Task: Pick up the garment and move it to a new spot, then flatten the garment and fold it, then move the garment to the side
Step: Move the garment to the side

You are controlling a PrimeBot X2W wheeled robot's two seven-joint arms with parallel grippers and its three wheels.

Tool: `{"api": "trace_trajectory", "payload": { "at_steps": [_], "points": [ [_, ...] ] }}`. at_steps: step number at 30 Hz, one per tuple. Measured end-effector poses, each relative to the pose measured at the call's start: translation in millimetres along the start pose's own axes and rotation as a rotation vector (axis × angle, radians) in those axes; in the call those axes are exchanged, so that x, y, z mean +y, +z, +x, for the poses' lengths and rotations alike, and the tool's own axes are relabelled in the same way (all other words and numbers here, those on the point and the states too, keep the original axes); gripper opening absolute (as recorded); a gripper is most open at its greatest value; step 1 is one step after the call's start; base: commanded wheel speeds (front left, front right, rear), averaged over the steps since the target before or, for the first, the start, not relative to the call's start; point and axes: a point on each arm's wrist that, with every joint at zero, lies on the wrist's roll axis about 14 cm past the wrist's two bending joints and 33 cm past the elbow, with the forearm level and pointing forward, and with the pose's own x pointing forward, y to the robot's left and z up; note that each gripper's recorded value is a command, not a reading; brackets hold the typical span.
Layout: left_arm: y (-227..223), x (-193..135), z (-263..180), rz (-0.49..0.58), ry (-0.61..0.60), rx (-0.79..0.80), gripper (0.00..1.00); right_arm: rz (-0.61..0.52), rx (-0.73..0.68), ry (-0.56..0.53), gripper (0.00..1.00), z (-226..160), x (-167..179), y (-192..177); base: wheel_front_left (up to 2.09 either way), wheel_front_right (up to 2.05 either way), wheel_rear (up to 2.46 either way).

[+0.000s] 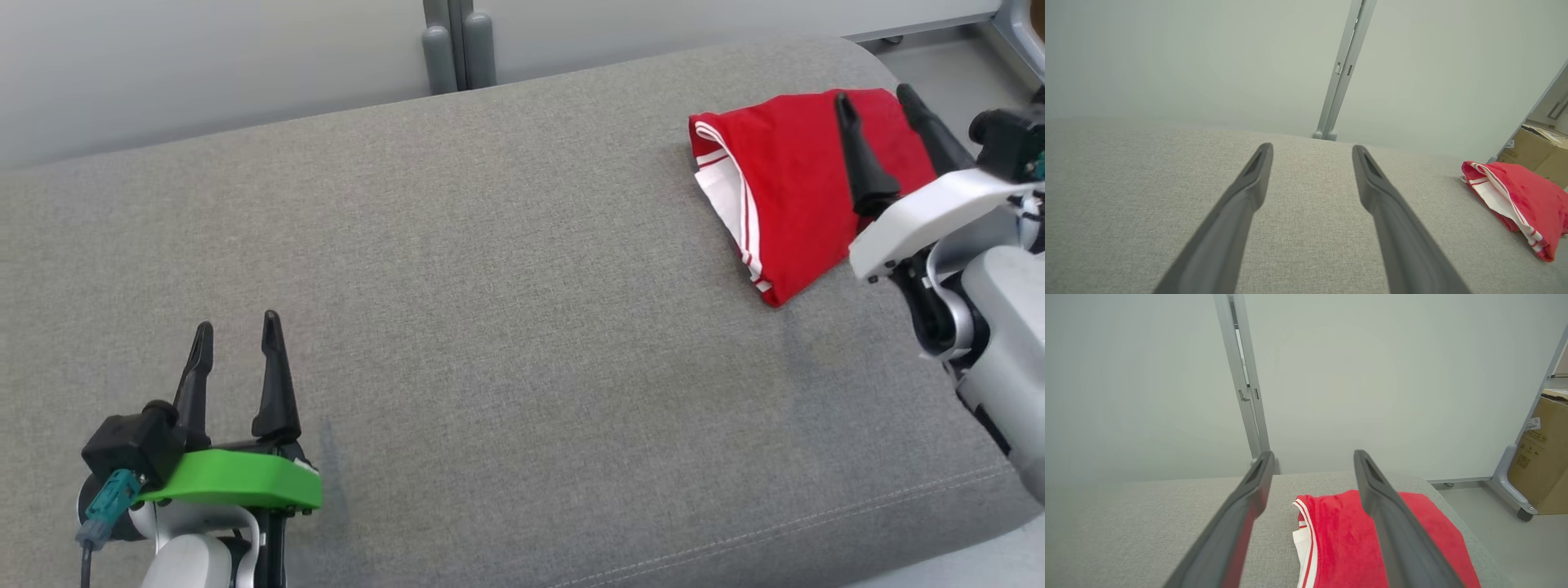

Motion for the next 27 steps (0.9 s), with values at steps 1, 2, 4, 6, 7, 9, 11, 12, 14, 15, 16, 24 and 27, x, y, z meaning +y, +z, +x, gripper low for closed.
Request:
{"api": "trace_trajectory", "payload": {
  "at_steps": [1, 2, 4, 6, 7, 9, 11, 12, 14, 15, 16, 24, 27],
  "points": [
    [-0.1, 3.9, -2.5, 0.003, 0.012, -0.001, 1.0, 0.019, -0.002, 0.006, 1.0, -1.2, 5.6, -1.6, 0.0, 0.0, 0.0],
    [-0.3, 8.4, -5.1, 0.006, 0.025, 0.001, 1.0, 0.032, -0.003, 0.011, 1.0, -2.6, 11.2, -3.8, 0.0, 0.0, 0.0],
    [-0.1, 17.1, -9.1, 0.02, 0.054, 0.002, 1.0, 0.052, -0.001, 0.032, 1.0, -6.1, 23.1, -8.9, 0.0, 0.0, 0.0],
    [1.4, 20.6, -11.2, 0.023, 0.065, -0.001, 1.0, 0.055, 0.001, 0.044, 1.0, -9.8, 30.2, -13.1, 0.0, 0.0, 0.0],
    [2.5, 21.7, -12.0, 0.024, 0.069, -0.004, 1.0, 0.048, 0.001, 0.047, 1.0, -11.5, 32.6, -14.6, 0.0, 0.0, 0.0],
    [4.7, 25.0, -14.9, 0.034, 0.079, -0.011, 1.0, 0.046, -0.001, 0.06, 1.0, -14.7, 39.3, -17.6, 0.0, 0.0, 0.0],
    [5.5, 29.7, -18.7, 0.042, 0.094, -0.012, 1.0, 0.065, -0.002, 0.078, 1.0, -18.4, 50.6, -20.4, 0.0, 0.0, 0.0],
    [7.0, 32.0, -19.9, 0.045, 0.101, -0.015, 1.0, 0.075, -0.003, 0.088, 1.0, -20.7, 56.5, -21.9, 0.0, 0.0, 0.0],
    [9.0, 37.9, -24.7, 0.047, 0.121, -0.023, 1.0, 0.08, 0.004, 0.101, 1.0, -26.5, 64.9, -27.3, 0.0, 0.0, 0.0],
    [7.9, 40.8, -28.1, 0.048, 0.131, -0.018, 1.0, 0.082, 0.009, 0.103, 1.0, -30.0, 66.9, -30.4, 0.0, 0.0, 0.0],
    [6.4, 42.9, -31.7, 0.048, 0.139, -0.013, 1.0, 0.089, 0.015, 0.1, 1.0, -33.4, 67.6, -33.4, 0.0, 0.0, 0.0],
    [8.0, 55.1, -50.2, 0.043, 0.19, -0.014, 1.0, 0.118, 0.008, 0.036, 1.0, -50.4, 62.2, -40.6, 0.0, 0.0, 0.0],
    [6.8, 57.4, -57.4, 0.044, 0.199, -0.008, 1.0, 0.121, -0.002, 0.031, 1.0, -56.2, 66.2, -40.0, 0.0, 0.0, 0.0]
  ]
}}
